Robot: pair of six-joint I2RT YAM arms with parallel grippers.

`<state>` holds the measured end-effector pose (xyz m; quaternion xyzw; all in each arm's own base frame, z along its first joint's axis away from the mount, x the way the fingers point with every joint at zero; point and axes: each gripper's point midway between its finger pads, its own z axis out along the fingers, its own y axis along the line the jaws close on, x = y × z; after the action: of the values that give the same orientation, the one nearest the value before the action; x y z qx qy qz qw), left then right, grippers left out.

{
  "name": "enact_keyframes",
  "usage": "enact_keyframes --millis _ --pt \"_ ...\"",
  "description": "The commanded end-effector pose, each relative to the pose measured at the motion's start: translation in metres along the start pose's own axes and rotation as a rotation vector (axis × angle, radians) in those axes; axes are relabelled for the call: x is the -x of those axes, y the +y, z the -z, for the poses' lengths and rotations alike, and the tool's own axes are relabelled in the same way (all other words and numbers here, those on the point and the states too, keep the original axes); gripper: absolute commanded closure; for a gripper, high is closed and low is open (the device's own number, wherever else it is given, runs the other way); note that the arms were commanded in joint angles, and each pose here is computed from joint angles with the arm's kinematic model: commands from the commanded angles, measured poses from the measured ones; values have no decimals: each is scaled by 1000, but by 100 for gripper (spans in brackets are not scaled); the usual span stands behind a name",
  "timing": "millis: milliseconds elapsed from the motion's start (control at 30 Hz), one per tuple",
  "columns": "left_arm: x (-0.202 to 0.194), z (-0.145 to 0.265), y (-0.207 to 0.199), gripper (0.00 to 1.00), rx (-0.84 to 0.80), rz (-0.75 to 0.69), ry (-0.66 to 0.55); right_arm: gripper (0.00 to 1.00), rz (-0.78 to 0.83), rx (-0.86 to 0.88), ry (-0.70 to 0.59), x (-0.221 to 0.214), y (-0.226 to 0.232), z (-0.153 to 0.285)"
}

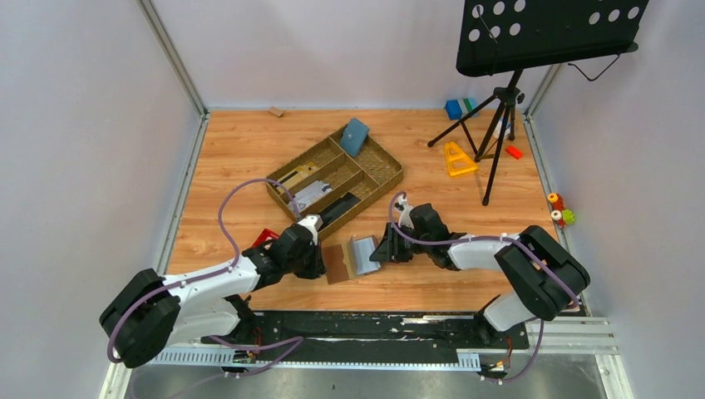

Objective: Take the credit cards out of the card holder
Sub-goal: Open the card holder at the center of the board, then remove the credit card from the card holder.

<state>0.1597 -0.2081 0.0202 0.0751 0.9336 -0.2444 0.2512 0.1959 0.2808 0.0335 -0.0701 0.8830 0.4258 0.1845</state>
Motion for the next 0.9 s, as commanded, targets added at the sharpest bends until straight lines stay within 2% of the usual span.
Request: enact_keyframes --millis 0,100,233,300,367,467,700,867 --pt "18 2 -19 100 -71 -4 -50 70 8 117 27 -4 22 1" --pt "22 4 -23 100 -92 2 -68 73 24 141 32 -4 29 4" --pt "25 9 -30 99 -132 16 -94 86 44 147 22 -2 36 8" --pt "27 13 -35 83 -168 25 -112 96 48 134 12 0 35 10" --pt "31 17 -41 61 -200 34 -137 98 55 118 5 1 33 11" --pt "34 21 -49 43 -251 54 -163 99 59 106 1 1 32 13" --pt "33 19 -69 27 -379 102 -166 100 64 73 -10 0 31 14" --pt "44 24 -80 13 -448 130 -216 100 118 -12 -35 4 33 11"
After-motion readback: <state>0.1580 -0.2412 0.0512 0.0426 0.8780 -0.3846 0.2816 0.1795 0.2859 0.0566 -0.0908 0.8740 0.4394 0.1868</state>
